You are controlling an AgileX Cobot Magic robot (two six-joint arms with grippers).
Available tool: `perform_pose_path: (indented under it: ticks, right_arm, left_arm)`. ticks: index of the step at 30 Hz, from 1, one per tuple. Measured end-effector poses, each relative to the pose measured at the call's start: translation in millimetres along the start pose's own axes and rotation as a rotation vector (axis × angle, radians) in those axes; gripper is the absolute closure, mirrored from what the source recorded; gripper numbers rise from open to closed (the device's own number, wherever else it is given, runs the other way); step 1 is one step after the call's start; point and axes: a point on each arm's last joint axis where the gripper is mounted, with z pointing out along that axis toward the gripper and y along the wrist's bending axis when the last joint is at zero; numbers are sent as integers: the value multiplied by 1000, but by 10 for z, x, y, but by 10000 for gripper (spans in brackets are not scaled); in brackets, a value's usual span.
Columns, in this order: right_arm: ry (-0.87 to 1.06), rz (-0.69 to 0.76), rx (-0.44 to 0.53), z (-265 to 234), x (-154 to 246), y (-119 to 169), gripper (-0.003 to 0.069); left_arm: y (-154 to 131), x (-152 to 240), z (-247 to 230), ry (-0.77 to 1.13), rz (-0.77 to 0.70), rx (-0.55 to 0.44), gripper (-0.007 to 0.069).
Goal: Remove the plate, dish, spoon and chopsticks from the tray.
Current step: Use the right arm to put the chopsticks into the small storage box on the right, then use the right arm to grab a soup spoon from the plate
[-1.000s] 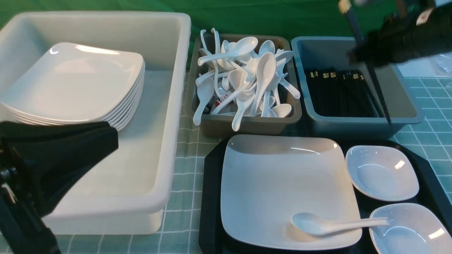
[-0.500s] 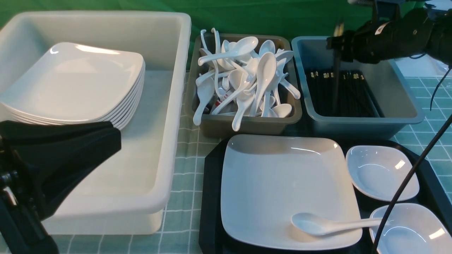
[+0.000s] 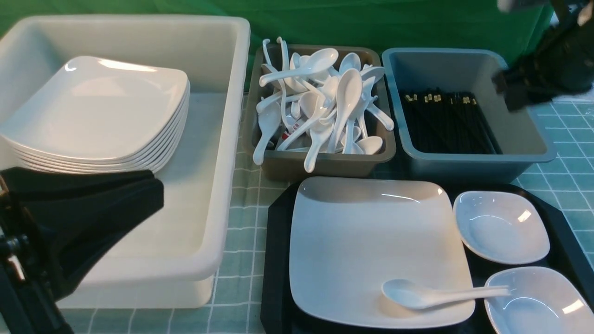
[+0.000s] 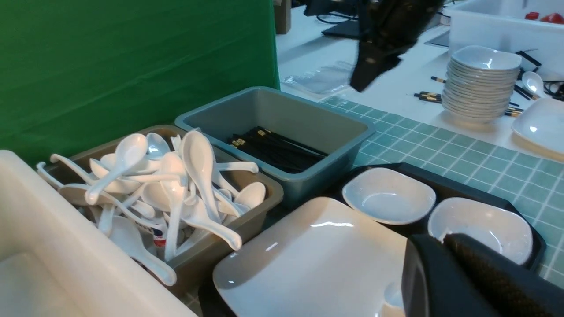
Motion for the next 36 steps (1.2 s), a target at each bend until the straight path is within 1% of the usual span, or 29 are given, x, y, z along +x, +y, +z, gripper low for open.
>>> perform_pose_path:
  ticks: [2,4,5,8,9,13,17,24,27,30,33,36]
  right_arm:
    - [53,-127,-33,-71,294,223,414]
    - [103,-294,-77,-46,579,457,380]
    - [118,-352,-92,-24,658,531,363]
    - [154,-483,-132,90,834,731,298]
    - [166,-528,-146,148,884,802,264]
    - [189,-630,-178,367,932,983,172]
    - [213,-684,-194,599,909,1054,158]
    - [323,-759,-236,1036,964,1134,155]
    - [326,-767,-238,1127,966,1149,155]
    - [309,-786,-218,1199,948,1146,155]
    - [295,-810,-198,1246,932,1138,174]
    - [289,-817,-189,1278,923,1128,219]
  left_arm:
    - [-19,13,0,14,1,20,608]
    - [-32,22,-1,24,1,35,608]
    - [-36,24,-1,26,1,39,608]
    - [-39,26,-1,29,3,43,608]
    - [-40,27,-1,29,4,44,608]
    - [-44,31,-2,33,7,49,608]
    - [-55,38,-2,42,8,61,608]
    - [-73,50,-4,55,10,80,608]
    - [-74,51,-4,56,10,82,608]
    - [-75,52,-5,56,13,83,608]
    - [-75,52,-5,56,13,83,608]
    - [-75,52,-5,56,13,83,608]
